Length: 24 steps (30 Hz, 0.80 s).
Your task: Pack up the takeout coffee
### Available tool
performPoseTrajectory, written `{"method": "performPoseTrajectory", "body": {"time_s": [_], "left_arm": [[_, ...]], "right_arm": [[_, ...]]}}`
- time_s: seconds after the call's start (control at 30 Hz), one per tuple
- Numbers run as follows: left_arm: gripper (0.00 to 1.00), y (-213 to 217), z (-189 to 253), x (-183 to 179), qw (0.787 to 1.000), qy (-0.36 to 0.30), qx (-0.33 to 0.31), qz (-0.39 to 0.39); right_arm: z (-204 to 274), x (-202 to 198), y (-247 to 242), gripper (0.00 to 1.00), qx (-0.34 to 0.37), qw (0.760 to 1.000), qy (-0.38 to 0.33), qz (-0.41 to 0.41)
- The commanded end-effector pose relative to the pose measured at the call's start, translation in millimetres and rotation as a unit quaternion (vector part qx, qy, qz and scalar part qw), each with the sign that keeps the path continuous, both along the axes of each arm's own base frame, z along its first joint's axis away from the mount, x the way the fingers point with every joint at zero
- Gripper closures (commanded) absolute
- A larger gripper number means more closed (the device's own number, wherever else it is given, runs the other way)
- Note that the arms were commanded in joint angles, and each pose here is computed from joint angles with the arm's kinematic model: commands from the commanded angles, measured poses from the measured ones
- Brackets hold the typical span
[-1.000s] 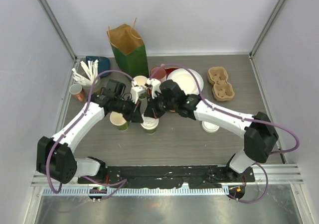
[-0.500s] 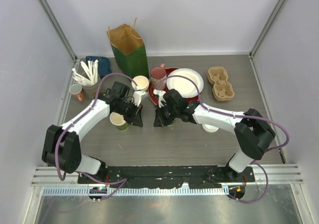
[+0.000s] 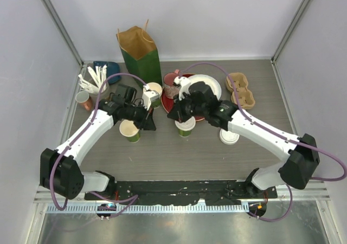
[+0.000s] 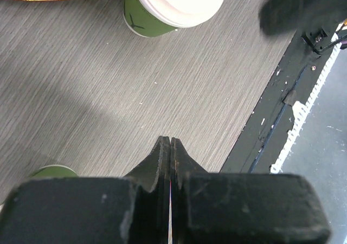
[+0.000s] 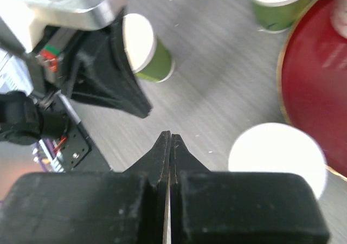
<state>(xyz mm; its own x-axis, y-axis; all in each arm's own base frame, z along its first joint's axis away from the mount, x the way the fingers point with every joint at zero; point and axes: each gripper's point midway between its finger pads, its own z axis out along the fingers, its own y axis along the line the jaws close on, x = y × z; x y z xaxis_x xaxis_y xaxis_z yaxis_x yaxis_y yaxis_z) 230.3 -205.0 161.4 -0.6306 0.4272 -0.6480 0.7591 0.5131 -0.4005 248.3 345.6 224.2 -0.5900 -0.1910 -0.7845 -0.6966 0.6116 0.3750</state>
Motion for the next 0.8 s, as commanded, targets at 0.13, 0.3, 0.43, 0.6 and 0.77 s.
{"method": "performPoseTrajectory", "body": {"time_s": [0.13, 0.3, 0.43, 0.6, 0.77], "left_arm": [[1.00, -2.9, 8.7, 4.2, 1.000, -0.004, -0.010, 0.002], [1.00, -0.6, 8.6, 2.9, 1.000, -0.010, -0.006, 0.001], [1.00, -1.9, 11.3, 4.0, 1.000, -0.012, -0.009, 0.001], [1.00, -1.6, 11.7, 3.1, 1.000, -0.010, -0.010, 0.000], [1.00, -2.0, 21.4, 3.5, 1.000, -0.023, -0.013, -0.004]], "right_arm": [[-82.1, 24.7, -53.1, 0.99, -0.064, 0.994, 0.048, -0.070], [-124.3, 15.5, -72.4, 0.99, -0.080, 0.989, 0.084, -0.088], [-103.2, 20.9, -71.3, 0.99, -0.071, 0.991, 0.068, -0.091], [-66.4, 26.1, -59.7, 0.99, -0.052, 0.995, 0.049, -0.070], [-26.4, 34.2, -47.0, 0.99, -0.026, 0.998, 0.021, -0.048]]}}
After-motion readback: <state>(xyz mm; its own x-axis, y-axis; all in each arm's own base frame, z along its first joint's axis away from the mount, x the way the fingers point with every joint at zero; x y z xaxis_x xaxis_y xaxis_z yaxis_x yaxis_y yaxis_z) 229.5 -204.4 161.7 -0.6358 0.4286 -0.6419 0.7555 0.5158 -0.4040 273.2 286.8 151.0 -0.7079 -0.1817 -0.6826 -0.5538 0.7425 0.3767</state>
